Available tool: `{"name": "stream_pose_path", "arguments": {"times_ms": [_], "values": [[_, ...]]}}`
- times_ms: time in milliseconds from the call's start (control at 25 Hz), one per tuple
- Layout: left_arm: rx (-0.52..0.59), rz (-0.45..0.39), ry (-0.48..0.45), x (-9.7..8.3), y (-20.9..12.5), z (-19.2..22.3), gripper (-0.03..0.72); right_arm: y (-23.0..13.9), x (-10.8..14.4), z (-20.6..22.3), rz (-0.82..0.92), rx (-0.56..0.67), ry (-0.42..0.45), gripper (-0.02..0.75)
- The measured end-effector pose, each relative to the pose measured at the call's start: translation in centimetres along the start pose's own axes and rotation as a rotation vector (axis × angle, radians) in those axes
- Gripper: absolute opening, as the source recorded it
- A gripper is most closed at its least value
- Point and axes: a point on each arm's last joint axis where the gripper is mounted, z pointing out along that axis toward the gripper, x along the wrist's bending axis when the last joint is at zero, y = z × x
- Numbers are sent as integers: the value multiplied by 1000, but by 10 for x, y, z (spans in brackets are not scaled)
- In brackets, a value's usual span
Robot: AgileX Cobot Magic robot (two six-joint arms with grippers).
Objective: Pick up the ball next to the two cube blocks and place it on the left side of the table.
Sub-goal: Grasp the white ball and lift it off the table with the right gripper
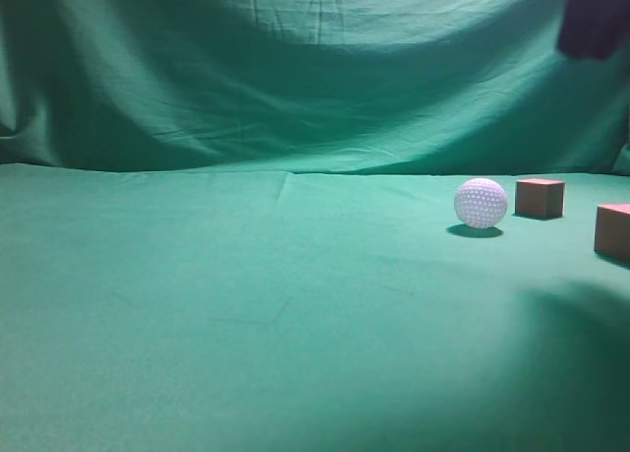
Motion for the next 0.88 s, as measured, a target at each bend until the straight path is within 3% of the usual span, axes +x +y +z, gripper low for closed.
{"name": "stream_pose_path", "arguments": {"times_ms": [160,280,440,520,840,880], "values": [[0,0,0,0,0,0,0,9,1,31,36,31,35,530],[0,0,0,0,0,0,0,12,0,52,28,62,47,649],[0,0,0,0,0,0,0,15,-2,77,29,69,44,635],[0,0,0,0,0,0,0,14,-3,88,31,72,39,561],[0,0,0,0,0,0,0,10,-1,114,11,69,32,571],[0,0,0,0,0,0,0,11,1,115,4,61,34,515]]}}
